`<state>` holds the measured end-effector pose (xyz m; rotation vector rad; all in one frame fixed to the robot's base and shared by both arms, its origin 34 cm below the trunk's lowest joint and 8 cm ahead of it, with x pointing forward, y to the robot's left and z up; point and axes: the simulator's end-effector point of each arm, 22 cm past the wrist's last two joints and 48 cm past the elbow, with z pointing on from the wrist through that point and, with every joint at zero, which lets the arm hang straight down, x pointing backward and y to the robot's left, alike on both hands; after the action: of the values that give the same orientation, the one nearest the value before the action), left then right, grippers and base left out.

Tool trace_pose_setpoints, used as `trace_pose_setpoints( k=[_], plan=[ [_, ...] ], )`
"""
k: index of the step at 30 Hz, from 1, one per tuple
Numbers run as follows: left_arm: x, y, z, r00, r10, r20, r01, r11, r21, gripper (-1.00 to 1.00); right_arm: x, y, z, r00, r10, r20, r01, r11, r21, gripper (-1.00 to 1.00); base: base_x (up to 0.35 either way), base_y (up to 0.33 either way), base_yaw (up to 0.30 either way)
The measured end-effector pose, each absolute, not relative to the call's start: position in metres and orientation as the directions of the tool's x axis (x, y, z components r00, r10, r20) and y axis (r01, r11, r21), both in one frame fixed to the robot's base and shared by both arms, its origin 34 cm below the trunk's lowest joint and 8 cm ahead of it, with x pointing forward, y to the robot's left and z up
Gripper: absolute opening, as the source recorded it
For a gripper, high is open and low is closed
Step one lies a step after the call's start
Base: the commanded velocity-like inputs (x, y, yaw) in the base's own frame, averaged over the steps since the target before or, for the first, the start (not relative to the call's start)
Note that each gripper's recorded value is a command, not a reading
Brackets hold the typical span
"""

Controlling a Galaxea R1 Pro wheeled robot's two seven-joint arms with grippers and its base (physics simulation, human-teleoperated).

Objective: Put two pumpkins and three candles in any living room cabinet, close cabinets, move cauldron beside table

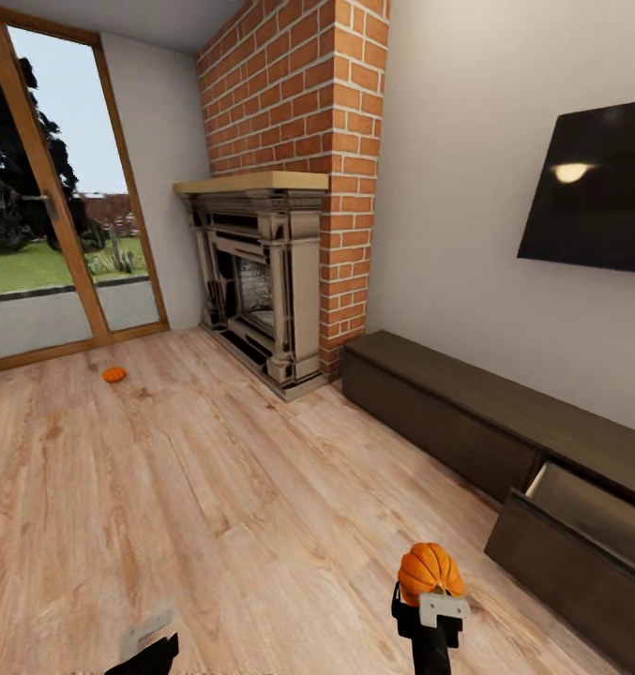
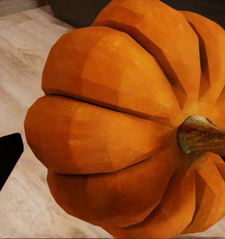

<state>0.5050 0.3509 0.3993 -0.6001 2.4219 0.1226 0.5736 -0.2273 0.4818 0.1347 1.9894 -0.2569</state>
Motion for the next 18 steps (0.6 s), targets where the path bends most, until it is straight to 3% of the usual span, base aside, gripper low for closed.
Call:
trace_pose_setpoints(
  k=[10,18],
  plan=[
    [0.505,0.351,0.4,-0.695,-0.39,-0.604,-0.449,0.892,-0.06,1.0,0.573,-0.229,0.483,-0.409,-0.018,-0.912,0.216,0.97,-0.116,-1.0,0.013,0.011,0.287],
    [0.505,0.349,0.4,-0.694,-0.392,-0.604,-0.449,0.891,-0.062,1.0,0.577,-0.229,0.492,-0.364,-0.01,-0.932,0.221,0.97,-0.097,-1.0,0.206,0.178,0.247]
  ],
)
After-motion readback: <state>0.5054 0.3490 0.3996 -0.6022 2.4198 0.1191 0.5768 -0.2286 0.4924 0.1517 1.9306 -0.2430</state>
